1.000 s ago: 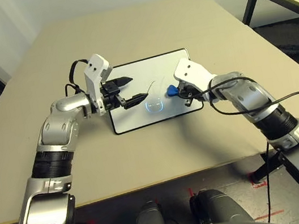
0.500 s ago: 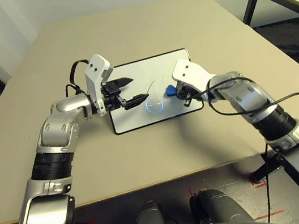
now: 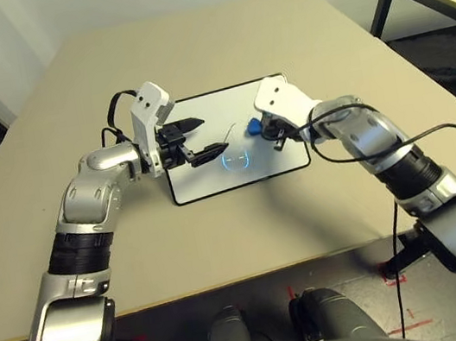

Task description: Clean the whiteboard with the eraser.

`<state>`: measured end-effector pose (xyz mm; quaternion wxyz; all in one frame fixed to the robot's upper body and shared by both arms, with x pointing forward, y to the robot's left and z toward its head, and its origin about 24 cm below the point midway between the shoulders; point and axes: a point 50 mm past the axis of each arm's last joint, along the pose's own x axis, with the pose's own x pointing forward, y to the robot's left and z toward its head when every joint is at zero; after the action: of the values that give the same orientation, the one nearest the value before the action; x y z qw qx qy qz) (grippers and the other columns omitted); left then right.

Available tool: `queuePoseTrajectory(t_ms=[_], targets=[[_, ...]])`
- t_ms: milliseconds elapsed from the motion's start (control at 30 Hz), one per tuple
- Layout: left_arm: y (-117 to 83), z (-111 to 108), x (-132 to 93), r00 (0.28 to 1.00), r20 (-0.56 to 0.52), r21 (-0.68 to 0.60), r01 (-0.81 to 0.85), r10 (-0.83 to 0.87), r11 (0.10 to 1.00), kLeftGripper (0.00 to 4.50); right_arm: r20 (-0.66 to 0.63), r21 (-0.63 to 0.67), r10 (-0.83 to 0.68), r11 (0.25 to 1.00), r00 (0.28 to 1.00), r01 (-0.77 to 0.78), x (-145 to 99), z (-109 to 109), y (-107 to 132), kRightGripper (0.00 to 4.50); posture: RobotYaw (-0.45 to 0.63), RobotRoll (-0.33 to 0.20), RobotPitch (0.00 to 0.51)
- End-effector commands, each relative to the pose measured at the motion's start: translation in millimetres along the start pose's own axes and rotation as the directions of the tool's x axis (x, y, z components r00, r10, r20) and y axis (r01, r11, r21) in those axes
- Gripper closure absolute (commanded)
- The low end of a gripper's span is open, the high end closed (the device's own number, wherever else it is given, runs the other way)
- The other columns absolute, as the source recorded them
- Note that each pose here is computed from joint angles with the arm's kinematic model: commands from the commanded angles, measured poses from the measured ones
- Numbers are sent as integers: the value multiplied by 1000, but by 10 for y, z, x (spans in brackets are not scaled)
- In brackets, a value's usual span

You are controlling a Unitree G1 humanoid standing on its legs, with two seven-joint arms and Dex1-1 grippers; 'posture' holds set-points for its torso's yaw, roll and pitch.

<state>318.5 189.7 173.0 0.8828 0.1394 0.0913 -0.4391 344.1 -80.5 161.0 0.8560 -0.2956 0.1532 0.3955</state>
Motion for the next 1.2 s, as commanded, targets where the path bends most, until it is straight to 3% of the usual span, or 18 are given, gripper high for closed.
queuePoseTrajectory(t_ms=[33, 267, 667, 767, 1000, 1100, 1200], targets=[[-17, -4, -13, 1000, 0, -9, 1, -1, 1000, 0, -33, 7, 28, 1000, 999, -28, 4, -94, 114, 4116, -48, 0, 46], [-14, 8, -4, 1000, 0, -9, 3, -3, 1000, 0, -49, 13, 93, 996, 994, -92, -36, -161, 334, 4116, -55, 0, 47], [-12, 7, 9, 1000, 1, -10, 7, -7, 1000, 0, -40, 10, -44, 999, 998, 44, 6, -102, -45, 4123, -55, 0, 46], [-13, 5, 5, 1000, 1, -10, 5, -5, 1000, 0, -49, 7, -35, 999, 998, 36, 13, -133, -27, 4144, -50, 0, 44], [-16, 1, -4, 1000, 2, -10, 3, -3, 1000, 0, -72, 14, 67, 998, 995, -66, -5, -239, 288, 4152, -50, 0, 44], [-14, 1, -3, 1000, 1, -9, 6, -6, 1000, 0, -77, 12, 57, 998, 995, -57, -4, -250, 262, 4152, -51, 0, 44], [-6, 1, 0, 1000, 0, -7, 6, -6, 1000, 0, -61, 7, 1, 1000, 998, -1, 4, -181, 91, 4153, -52, 0, 41]])
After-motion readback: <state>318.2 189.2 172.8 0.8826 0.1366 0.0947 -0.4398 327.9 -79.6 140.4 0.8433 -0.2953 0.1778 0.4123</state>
